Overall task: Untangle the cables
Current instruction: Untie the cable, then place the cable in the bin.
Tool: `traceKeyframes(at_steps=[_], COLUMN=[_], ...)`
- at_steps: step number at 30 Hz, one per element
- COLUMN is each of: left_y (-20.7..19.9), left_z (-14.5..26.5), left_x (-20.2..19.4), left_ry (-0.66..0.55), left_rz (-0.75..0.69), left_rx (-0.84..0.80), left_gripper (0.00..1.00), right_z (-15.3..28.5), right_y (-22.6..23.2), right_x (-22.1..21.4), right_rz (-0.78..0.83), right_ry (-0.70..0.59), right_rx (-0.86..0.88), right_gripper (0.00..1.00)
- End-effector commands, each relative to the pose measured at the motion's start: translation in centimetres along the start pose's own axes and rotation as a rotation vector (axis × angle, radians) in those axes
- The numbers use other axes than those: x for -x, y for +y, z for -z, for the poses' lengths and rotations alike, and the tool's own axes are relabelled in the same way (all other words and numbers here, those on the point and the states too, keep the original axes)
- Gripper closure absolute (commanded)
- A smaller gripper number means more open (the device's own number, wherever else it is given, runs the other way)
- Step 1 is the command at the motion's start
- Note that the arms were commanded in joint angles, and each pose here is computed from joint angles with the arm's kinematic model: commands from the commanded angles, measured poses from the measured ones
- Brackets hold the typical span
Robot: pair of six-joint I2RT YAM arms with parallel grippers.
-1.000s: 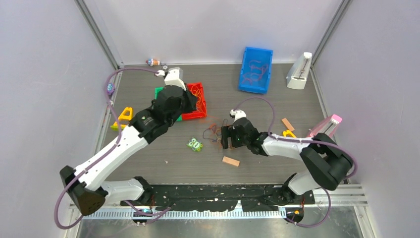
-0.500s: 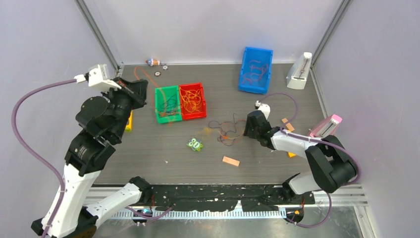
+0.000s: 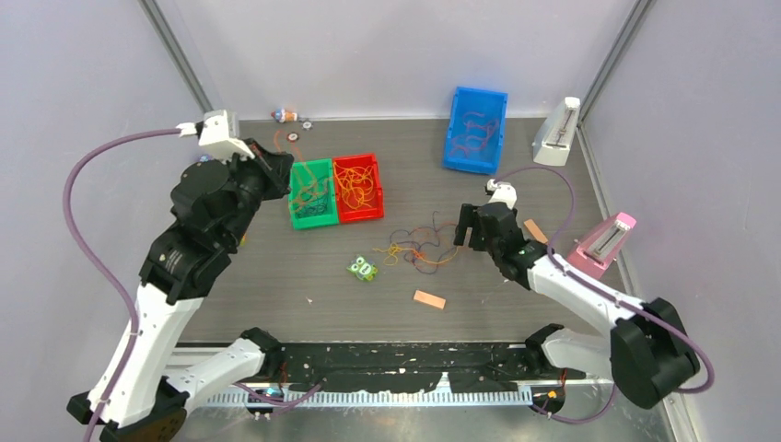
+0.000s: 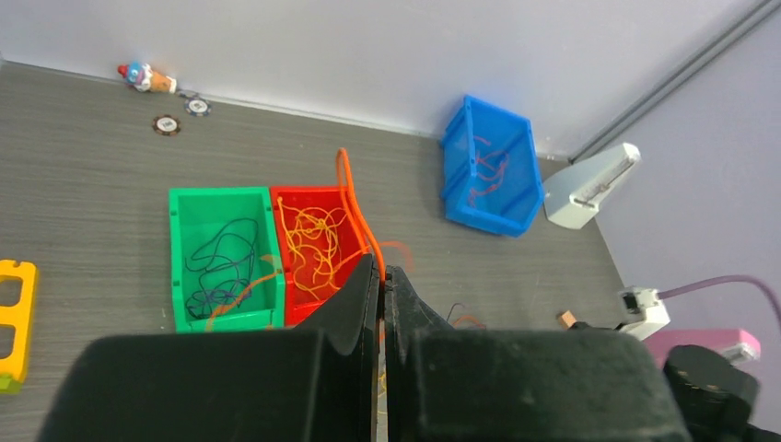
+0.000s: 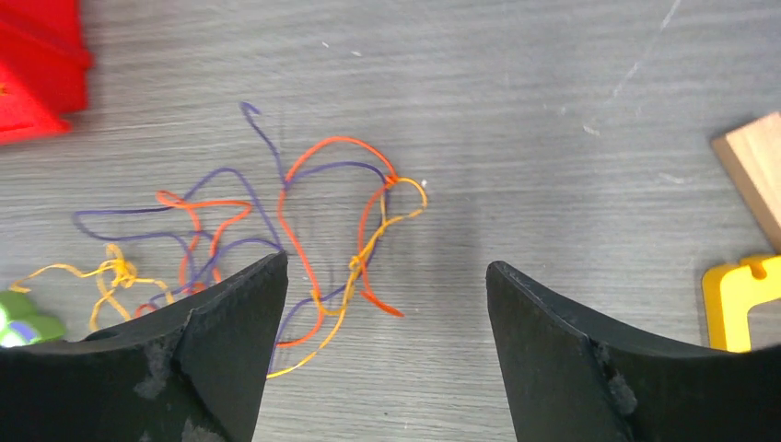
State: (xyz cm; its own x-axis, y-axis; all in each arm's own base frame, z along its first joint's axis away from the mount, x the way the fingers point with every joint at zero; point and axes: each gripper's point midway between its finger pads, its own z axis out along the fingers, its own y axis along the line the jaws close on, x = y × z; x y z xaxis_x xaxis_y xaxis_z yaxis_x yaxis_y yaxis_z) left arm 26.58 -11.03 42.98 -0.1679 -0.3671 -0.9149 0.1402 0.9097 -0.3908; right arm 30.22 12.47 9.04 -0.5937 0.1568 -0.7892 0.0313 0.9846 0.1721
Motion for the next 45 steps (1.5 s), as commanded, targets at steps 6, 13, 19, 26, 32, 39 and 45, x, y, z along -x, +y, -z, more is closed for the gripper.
traceKeyframes(at_steps=[6,13,19,26,32,39,45], left_y=[-1.6,-4.2,-7.5,-9.9,-12.2,-14.7,-15.2], left_z=[-3.5,-5.5,-5.9,-5.5,-4.6,-3.6,-3.9], left_x=[-0.7,-1.3,-2.4,-3.3,-3.9,-4.5,-4.7], left_ry=[0.056,0.107,0.155,0.205,0.242,0.273,0.269], left_rz=[-0.079,-0.089,-0.096,-0.087,-0.074,-0.076,-0.076], left_rx=[-0.024,-0.115,-0.294,-0.423,-0.522,-0.611,-0.607], left_gripper=[1.0,1.0,1.0,1.0,1.0,1.0,1.0], right_z=[2.5,4.0,8.7,13.3,14.8,17.2,18.5], right_y=[2.7,3.8,9.8,15.1,17.8,21.4,24.3], right_x=[3.5,5.2,8.7,11.9,14.0,14.2,13.3], right_rz=[0.064,0.075,0.159,0.239,0.283,0.342,0.373], right_ry=[-0.152,-0.215,-0.33,-0.374,-0.402,-0.408,-0.406], right_rx=[0.201,0.271,0.621,0.916,1.007,1.158,1.21], right_gripper=[0.14,0.14,0.11,0.05,0.05,0.05,0.05])
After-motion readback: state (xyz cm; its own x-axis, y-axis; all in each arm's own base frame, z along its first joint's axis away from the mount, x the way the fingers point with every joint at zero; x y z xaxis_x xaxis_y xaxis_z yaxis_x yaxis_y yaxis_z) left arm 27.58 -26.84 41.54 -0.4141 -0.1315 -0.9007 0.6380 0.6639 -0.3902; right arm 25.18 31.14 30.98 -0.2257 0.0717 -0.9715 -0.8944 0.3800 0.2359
